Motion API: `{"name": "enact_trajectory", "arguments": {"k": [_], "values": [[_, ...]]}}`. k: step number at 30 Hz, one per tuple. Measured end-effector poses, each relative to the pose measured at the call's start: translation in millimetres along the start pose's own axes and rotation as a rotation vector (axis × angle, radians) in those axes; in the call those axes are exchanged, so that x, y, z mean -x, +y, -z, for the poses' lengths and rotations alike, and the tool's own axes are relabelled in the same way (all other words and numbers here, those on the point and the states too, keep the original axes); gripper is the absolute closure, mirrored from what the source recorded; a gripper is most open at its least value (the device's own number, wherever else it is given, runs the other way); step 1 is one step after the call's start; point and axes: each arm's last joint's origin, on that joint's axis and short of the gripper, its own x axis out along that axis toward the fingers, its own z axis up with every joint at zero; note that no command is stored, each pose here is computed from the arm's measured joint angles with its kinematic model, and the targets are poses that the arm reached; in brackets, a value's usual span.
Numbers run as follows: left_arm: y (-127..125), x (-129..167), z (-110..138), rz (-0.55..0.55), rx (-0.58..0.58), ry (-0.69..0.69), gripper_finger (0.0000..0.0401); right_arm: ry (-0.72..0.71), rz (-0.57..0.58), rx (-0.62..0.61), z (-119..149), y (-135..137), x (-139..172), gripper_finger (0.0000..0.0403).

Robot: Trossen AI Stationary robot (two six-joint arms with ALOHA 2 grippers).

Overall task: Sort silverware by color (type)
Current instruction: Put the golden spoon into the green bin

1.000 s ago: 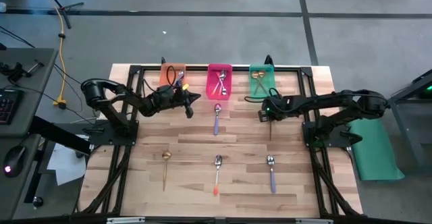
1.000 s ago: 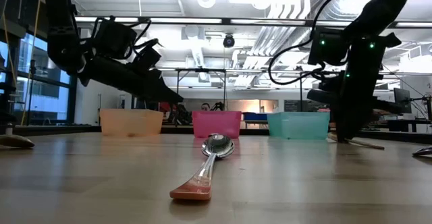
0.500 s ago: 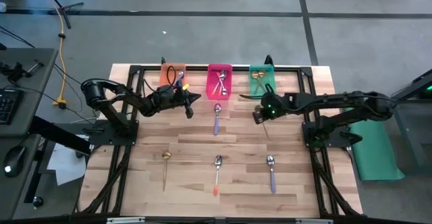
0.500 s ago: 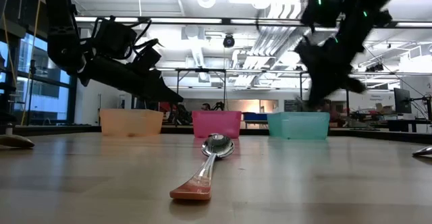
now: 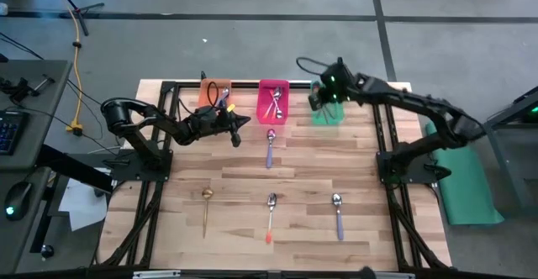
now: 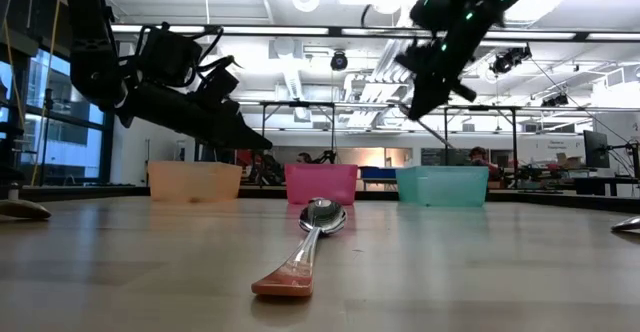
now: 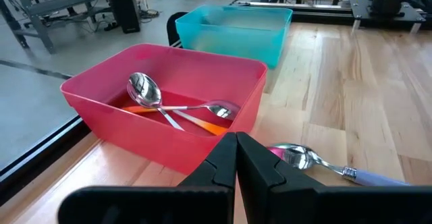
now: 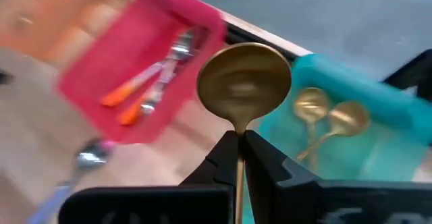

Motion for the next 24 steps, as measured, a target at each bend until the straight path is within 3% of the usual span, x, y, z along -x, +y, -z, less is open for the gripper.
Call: {"name": "enact_trajectory", "arguments": {"k": [6, 13, 24], "values": [[-0.2, 0.0, 0.0, 0.001, 0.000, 0.000, 0.0400, 0.135, 0.037, 0.035, -19.5, -35.3, -46.8, 0.0403], [-0.2, 0.0, -0.1, 0.000, 0.000, -0.001, 0.0400, 0.275, 0.093, 0.007, -9.8, -71.8, -95.8, 0.0403], [-0.3, 0.0, 1.2, 0.002, 0.014, 0.012, 0.0400, 0.303, 0.084, 0.054, -5.4, -78.8, -111.0, 0.0386]]}}
